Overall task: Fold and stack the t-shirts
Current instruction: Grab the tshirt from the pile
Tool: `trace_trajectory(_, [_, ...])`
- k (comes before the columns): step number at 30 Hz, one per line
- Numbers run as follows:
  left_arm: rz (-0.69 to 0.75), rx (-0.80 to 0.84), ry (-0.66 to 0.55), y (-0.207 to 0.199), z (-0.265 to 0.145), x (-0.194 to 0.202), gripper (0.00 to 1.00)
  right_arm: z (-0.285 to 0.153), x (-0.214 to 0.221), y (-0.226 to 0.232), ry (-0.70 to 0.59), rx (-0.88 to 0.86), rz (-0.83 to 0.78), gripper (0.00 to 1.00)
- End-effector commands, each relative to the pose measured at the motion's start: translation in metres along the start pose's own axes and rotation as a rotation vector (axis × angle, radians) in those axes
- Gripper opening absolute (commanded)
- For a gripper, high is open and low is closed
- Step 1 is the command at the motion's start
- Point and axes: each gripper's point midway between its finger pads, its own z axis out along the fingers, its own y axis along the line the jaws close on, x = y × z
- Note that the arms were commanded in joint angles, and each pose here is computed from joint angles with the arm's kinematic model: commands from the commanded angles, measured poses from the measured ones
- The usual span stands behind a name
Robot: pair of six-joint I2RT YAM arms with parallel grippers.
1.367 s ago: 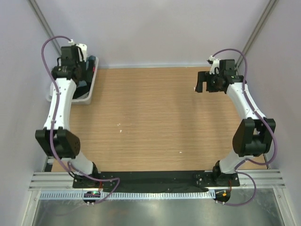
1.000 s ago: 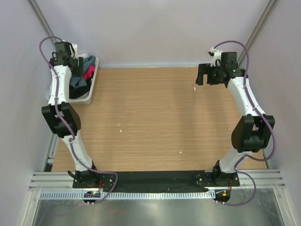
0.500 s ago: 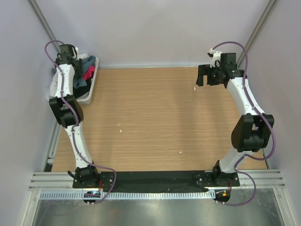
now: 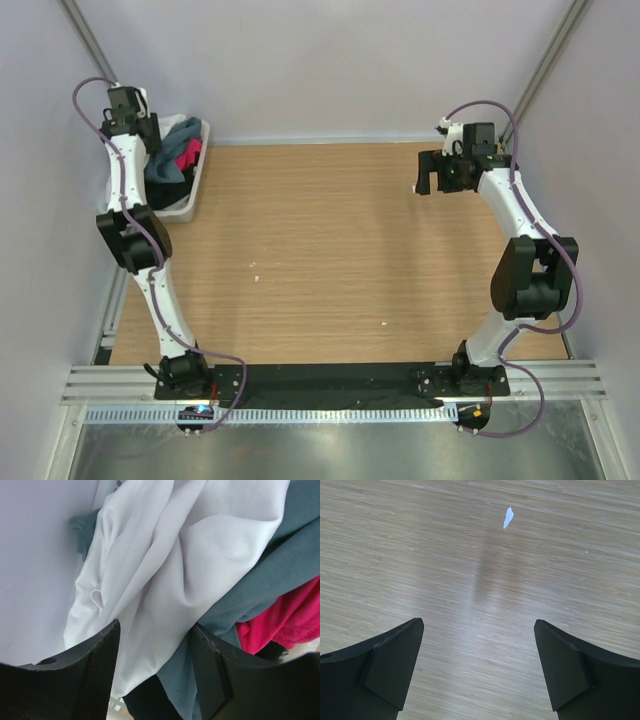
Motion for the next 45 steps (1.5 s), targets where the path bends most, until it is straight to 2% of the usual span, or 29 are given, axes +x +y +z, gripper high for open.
trace_trajectory(1, [-0.041,-0.031,-0.100,0.015,-0.017,-0.032,0.58,-0.004,-0.010,0.002,-0.037,0.002,-0.029,1.00])
trace_trajectory(6, [-0.048,0.012,-0.112,0.008,-0.025,-0.037,0.60,-0.005,-0.011,0.002,-0.038,0.001,-0.033,1.00])
trace_trajectory(11, [-0.047,0.176,-0.146,-0.014,-0.067,-0.049,0.66,-0.007,-0.009,0.002,-0.037,0.005,-0.039,1.00])
trace_trajectory(14, [-0.069,0.192,-0.153,-0.017,-0.075,-0.051,0.68,-0.005,-0.007,0.002,-0.034,0.002,-0.036,1.00])
trace_trajectory(23, [-0.038,0.119,-0.090,-0.011,-0.031,-0.031,0.66,0.000,-0.011,0.014,-0.036,-0.020,-0.056,1.00])
trace_trajectory(26, [-0.020,0.100,-0.064,-0.011,-0.012,-0.021,0.63,-0.002,-0.010,0.013,-0.036,-0.013,-0.062,1.00])
trace_trajectory(28, [-0.016,0.074,-0.050,-0.008,0.000,-0.015,0.57,-0.002,-0.007,0.013,-0.034,-0.009,-0.063,1.00])
trace_trajectory(30, [-0.015,0.062,-0.050,-0.006,0.004,-0.014,0.45,-0.003,-0.005,0.012,-0.029,-0.005,-0.065,1.00])
trace_trajectory(32, [-0.016,0.052,-0.055,-0.006,0.008,-0.015,0.40,-0.003,-0.003,0.011,-0.027,0.001,-0.068,1.00])
trace_trajectory(34, [-0.021,0.046,-0.065,-0.004,0.006,-0.019,0.25,-0.004,-0.002,0.011,-0.027,0.004,-0.069,1.00])
trace_trajectory(36, [-0.028,0.042,-0.075,-0.002,0.003,-0.022,0.17,-0.003,-0.001,0.010,-0.025,0.007,-0.070,1.00])
trace_trajectory(37, [-0.030,0.043,-0.079,-0.003,0.000,-0.024,0.17,-0.003,0.001,0.009,-0.022,0.008,-0.069,1.00])
trace_trajectory(40, [-0.041,0.038,-0.091,0.000,-0.007,-0.029,0.27,-0.002,0.002,0.011,-0.019,0.000,-0.066,1.00])
trace_trajectory(43, [-0.047,0.056,-0.113,-0.001,-0.023,-0.037,0.21,-0.001,0.001,0.012,-0.021,-0.003,-0.062,1.00])
trace_trajectory(44, [-0.054,0.058,-0.119,0.000,-0.026,-0.039,0.22,-0.001,0.001,0.012,-0.021,-0.003,-0.062,1.00])
trace_trajectory(45, [-0.057,0.058,-0.128,0.001,-0.032,-0.042,0.28,0.000,0.001,0.012,-0.023,-0.004,-0.061,1.00])
